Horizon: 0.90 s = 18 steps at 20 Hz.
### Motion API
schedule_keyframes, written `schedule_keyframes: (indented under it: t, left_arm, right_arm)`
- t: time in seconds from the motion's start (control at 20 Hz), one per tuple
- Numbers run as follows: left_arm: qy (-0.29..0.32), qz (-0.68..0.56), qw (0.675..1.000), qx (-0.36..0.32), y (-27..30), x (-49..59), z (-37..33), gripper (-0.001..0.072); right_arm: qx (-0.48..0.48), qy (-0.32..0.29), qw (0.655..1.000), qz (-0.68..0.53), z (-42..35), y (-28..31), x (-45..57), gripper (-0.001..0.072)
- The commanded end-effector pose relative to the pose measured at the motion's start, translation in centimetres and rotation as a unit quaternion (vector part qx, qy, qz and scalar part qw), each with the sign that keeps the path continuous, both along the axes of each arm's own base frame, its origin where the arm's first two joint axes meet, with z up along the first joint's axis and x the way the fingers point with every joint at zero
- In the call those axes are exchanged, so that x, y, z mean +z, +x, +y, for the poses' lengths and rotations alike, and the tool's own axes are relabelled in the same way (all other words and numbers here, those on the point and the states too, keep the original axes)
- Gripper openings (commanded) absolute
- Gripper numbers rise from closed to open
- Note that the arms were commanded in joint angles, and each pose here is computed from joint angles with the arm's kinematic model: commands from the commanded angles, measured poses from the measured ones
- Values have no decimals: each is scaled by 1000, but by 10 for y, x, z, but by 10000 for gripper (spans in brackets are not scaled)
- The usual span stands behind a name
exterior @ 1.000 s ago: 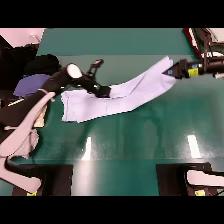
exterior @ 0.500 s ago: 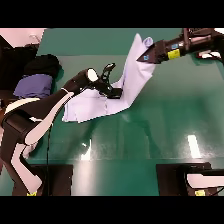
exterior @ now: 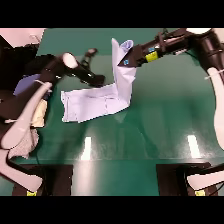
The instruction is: Fold the shirts.
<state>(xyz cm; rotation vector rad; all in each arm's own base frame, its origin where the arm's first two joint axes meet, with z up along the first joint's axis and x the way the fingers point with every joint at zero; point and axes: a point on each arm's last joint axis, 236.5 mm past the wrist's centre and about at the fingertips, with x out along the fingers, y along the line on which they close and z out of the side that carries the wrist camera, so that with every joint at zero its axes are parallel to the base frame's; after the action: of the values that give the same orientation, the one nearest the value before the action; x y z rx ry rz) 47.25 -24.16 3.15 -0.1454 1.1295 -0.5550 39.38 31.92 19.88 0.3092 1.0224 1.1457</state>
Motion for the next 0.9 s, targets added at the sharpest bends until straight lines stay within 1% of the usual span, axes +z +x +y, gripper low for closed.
schedule_keyframes:
  t: [0.0,0.05,0.15,0.35,0.4,0.45,0.5,0.55,0.6,0.65,0.75,0.85]
  left_arm:
    - [81,-62,993,53,1,68,107,27]
    - [97,-80,989,73,-2,89,134,27]
    - [117,-111,981,112,-14,127,177,27]
    - [117,-152,968,161,-30,172,218,27]
    - [118,-151,968,163,-32,173,221,27]
    - [118,-145,969,162,-34,171,221,27]
    - [118,-139,970,161,-35,169,221,27]
    - [118,-137,970,160,-37,168,221,27]
    - [119,-135,971,159,-37,168,221,27]
    - [119,-133,971,159,-38,167,220,27]
    - [121,-123,973,156,-42,164,220,27]
    - [116,-122,974,154,-42,164,218,27]
  right_arm:
    - [20,-30,999,-20,39,2,-26,15]
    - [27,-44,998,-29,52,2,-37,16]
    - [46,-34,998,-28,93,-4,-54,17]
    - [52,-18,998,-42,174,-18,-106,27]
    - [72,1,996,-58,194,-29,-109,170]
    - [86,20,993,-79,211,-37,-109,417]
    - [88,27,992,-89,219,-41,-108,622]
    - [91,27,991,-91,219,-43,-105,648]
    - [98,23,991,-86,209,-43,-101,629]
    - [108,14,991,-76,194,-42,-99,569]
    - [111,-13,993,-34,147,-35,-106,555]
    - [86,-59,994,8,88,-20,-130,552]
